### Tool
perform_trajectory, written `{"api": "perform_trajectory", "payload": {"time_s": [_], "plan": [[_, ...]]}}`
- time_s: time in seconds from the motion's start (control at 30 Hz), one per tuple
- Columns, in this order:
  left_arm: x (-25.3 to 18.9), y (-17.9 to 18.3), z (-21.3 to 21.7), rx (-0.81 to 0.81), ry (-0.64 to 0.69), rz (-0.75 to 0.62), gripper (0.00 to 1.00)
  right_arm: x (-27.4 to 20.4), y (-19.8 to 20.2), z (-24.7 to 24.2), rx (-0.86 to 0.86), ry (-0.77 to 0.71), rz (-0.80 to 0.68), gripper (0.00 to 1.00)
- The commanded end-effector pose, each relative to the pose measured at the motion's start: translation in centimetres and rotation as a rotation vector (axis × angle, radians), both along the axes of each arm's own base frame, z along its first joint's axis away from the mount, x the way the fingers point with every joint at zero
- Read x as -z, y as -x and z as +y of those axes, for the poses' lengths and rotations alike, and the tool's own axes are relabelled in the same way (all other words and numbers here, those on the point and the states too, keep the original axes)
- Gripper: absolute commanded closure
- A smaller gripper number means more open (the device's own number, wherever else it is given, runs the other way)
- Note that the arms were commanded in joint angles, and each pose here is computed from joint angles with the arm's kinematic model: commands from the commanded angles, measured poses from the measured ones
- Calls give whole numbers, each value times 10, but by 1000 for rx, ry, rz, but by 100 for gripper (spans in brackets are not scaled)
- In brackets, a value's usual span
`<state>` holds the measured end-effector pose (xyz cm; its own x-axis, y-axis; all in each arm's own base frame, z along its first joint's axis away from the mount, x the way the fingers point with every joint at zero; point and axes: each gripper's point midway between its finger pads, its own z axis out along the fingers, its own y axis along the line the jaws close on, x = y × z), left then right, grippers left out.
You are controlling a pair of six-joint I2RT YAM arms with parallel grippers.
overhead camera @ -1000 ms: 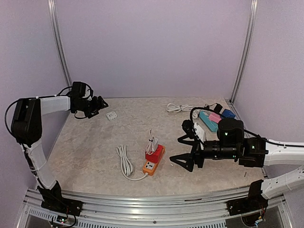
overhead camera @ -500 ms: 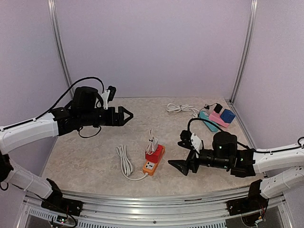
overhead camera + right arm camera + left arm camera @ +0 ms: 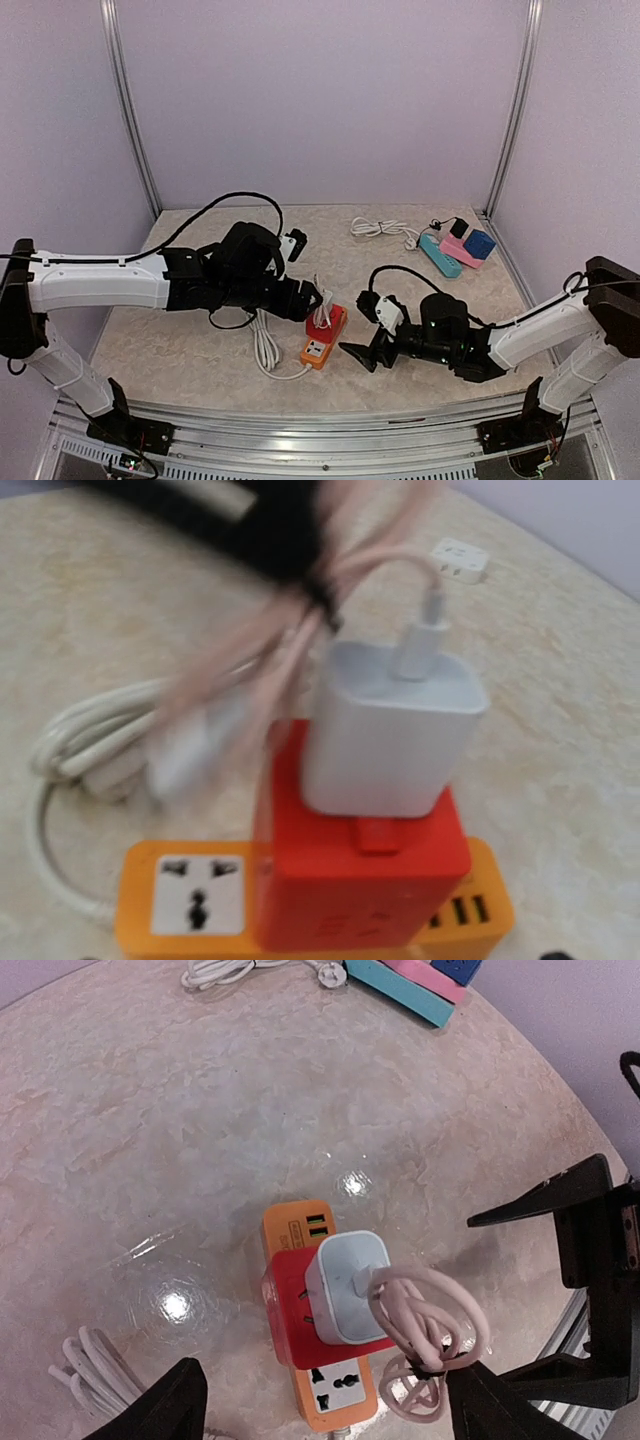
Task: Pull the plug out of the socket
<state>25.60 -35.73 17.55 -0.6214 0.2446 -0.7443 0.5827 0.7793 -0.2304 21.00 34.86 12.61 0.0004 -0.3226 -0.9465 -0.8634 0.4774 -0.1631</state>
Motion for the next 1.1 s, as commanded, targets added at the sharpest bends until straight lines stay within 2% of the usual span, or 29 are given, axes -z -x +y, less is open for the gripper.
{"api": "perform_trajectory", "payload": {"time_s": [0.0, 0.3, 0.5, 0.7, 0.8, 1.07], "plan": [[1, -4, -7, -15, -43, -29, 21, -10, -17, 0, 33, -76, -47, 6], [11, -9, -19, -11, -62, -22, 25, 9, -29, 10, -13, -71, -30, 6], [1, -8, -24, -6, -49, -33, 15, 10, -33, 19, -34, -79, -31, 7], [-12, -3, -14, -22, -33, -40, 14, 11, -37, 19, -40, -96, -19, 7], [-13, -3, -13, -19, -37, -42, 16, 15, -37, 21, -52, -91, -13, 7], [26, -9, -22, -14, -136, 9, 27, 17, -39, 32, -85, -90, -12, 8]]}}
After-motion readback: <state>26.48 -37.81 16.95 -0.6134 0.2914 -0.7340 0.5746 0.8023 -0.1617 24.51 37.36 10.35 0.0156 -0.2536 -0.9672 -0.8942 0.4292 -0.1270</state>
